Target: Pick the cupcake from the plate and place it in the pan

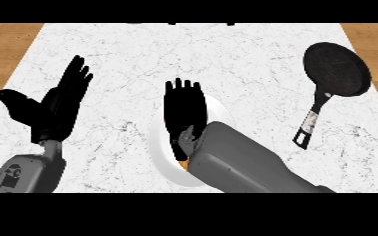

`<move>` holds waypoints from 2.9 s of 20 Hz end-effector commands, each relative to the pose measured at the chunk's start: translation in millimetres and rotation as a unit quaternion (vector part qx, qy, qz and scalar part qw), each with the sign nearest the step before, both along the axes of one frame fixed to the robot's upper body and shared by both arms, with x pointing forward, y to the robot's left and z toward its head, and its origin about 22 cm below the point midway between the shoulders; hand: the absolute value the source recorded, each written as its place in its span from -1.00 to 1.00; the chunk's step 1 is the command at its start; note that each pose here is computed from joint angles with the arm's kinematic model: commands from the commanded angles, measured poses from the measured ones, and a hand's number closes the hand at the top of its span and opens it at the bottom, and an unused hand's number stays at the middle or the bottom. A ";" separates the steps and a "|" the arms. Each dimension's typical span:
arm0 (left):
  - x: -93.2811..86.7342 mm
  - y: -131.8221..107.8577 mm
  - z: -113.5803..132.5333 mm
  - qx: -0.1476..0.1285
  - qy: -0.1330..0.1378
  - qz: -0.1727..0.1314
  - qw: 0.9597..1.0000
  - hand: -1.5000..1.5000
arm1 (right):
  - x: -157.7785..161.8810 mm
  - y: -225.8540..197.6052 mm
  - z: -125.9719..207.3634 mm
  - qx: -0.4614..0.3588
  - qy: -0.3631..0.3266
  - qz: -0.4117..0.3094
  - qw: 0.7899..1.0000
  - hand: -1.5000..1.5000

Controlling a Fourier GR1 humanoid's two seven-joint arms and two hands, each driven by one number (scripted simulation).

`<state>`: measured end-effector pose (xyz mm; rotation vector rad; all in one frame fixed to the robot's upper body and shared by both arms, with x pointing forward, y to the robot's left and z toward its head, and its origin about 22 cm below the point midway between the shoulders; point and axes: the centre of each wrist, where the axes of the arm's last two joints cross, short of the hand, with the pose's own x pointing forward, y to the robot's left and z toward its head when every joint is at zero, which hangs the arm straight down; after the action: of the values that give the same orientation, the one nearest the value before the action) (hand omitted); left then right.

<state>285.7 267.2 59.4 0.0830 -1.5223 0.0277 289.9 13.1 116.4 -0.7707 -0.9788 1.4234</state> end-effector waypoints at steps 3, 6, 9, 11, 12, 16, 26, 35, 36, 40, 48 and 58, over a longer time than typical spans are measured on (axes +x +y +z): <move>11.7 3.5 14.5 0.003 -0.010 -0.002 1.000 0.00 | 2.3 15.5 -11.9 -0.041 0.020 -0.065 0.997 -1.00; 6.2 15.1 7.1 0.011 -0.003 0.000 1.000 0.00 | 20.5 13.7 -23.7 -0.057 0.018 -0.076 0.995 -1.00; 6.0 19.5 -3.5 -0.005 0.004 -0.003 1.000 0.00 | 20.4 14.2 -23.8 -0.071 0.035 -0.083 0.993 -1.00; -0.7 -11.1 0.2 -0.001 -0.001 0.000 1.000 0.00 | 33.6 9.0 -26.4 -0.067 0.031 -0.090 0.993 -1.00; -6.9 -3.3 2.0 -0.006 -0.002 -0.009 1.000 0.00 | 25.8 5.9 -36.9 -0.047 0.033 -0.084 0.995 -1.00; -0.8 2.8 7.9 -0.006 0.001 0.002 1.000 0.00 | 41.2 0.1 -51.3 -0.055 0.040 -0.087 0.994 -1.00; -0.3 15.4 18.9 0.001 -0.002 0.006 1.000 0.00 | 35.7 -0.1 -63.4 -0.041 0.049 -0.082 0.995 -1.00; -18.8 -5.4 -10.0 0.000 0.007 -0.016 1.000 0.00 | 49.9 -15.2 -95.2 -0.026 0.063 -0.101 0.993 -1.00; 0.5 -19.7 15.5 -0.001 -0.001 -0.014 1.000 0.00 | 42.2 -7.7 -90.5 -0.024 0.067 -0.087 0.994 -1.00; -5.2 -11.9 -1.3 0.003 -0.008 -0.012 1.000 0.00 | 41.1 -13.3 -105.8 -0.016 0.048 -0.039 0.998 1.00; -3.2 -6.7 -3.8 0.003 0.002 -0.008 1.000 0.00 | 37.0 -14.6 -113.4 0.006 0.030 -0.040 0.999 1.00; -0.6 -19.0 8.8 -0.002 -0.017 -0.020 1.000 0.00 | 151.7 -165.7 -48.0 0.047 -0.046 -0.375 0.925 1.00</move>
<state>284.4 260.9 67.5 0.0640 -1.5429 0.0109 409.3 -93.0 37.2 -0.9094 -0.7802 0.9201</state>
